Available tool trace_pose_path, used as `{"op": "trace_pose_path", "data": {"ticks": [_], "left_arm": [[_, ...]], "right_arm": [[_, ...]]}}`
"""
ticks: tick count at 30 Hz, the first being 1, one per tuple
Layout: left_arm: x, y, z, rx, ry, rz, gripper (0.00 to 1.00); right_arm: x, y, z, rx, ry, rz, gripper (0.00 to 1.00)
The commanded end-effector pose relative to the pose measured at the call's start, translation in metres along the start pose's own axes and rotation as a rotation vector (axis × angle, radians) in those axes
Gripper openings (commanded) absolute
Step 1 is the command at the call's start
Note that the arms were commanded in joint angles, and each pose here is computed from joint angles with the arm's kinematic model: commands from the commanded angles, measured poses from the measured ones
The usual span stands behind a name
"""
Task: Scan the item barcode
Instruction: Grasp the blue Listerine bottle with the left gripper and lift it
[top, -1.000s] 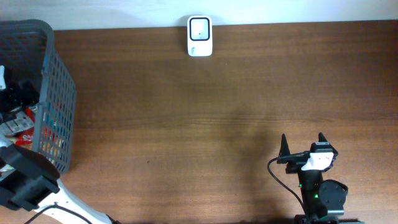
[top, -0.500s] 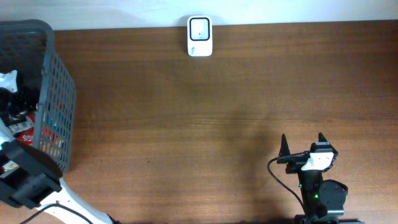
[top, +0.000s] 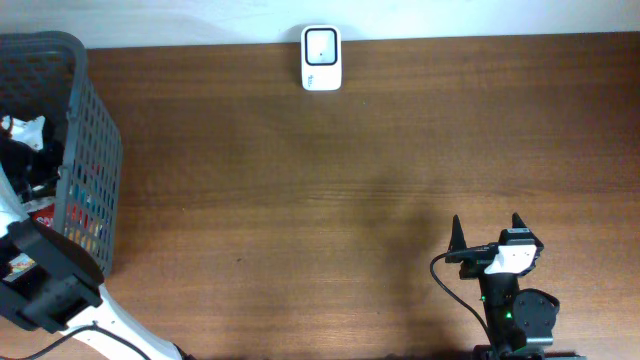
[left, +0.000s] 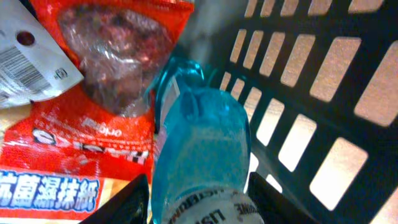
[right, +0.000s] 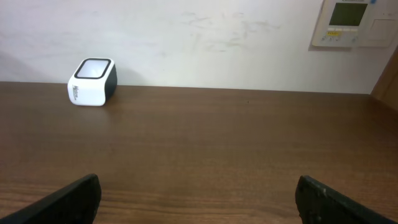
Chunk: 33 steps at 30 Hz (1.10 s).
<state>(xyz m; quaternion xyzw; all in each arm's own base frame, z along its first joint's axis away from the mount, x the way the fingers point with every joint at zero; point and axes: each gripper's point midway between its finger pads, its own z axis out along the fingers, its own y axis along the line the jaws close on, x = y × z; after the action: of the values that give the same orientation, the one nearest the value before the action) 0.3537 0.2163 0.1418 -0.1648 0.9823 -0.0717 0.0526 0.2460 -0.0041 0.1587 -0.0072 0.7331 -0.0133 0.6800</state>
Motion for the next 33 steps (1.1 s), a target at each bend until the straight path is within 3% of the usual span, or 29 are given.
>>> {"op": "trace_pose_path", "data": {"ticks": [1,4,7,10,20,23,25,28,33], "left_arm": [[-0.005,0.001,0.004,-0.004,-0.012,0.008,0.51],[-0.009,0.002,0.004,-0.009,-0.029,0.011,0.52],[-0.011,0.003,0.004,-0.011,-0.035,0.013,0.45],[-0.004,0.003,0.004,-0.019,-0.008,0.009,0.55],[0.003,0.007,0.005,-0.043,0.025,0.005,0.48],[0.003,0.007,0.005,-0.041,0.025,0.004,0.34],[0.003,0.006,0.005,-0.036,0.025,0.004,0.32],[0.003,0.006,0.004,-0.037,0.023,0.004,0.2],[-0.013,0.006,-0.015,-0.054,-0.053,-0.006,0.18]], "right_arm": [[0.003,0.0,0.0,0.003,0.002,-0.006,0.99],[0.003,0.0,0.0,0.003,0.002,-0.006,0.99],[0.003,0.0,0.0,0.003,0.002,-0.006,0.98],[0.003,0.0,0.0,0.003,0.002,-0.006,0.99],[0.003,0.0,0.0,0.003,0.002,-0.006,0.98],[0.003,0.0,0.0,0.003,0.002,-0.006,0.99],[0.003,0.0,0.0,0.003,0.002,-0.006,0.99],[0.003,0.0,0.0,0.003,0.002,-0.006,0.99],[0.003,0.0,0.0,0.003,0.002,-0.006,0.99]]}}
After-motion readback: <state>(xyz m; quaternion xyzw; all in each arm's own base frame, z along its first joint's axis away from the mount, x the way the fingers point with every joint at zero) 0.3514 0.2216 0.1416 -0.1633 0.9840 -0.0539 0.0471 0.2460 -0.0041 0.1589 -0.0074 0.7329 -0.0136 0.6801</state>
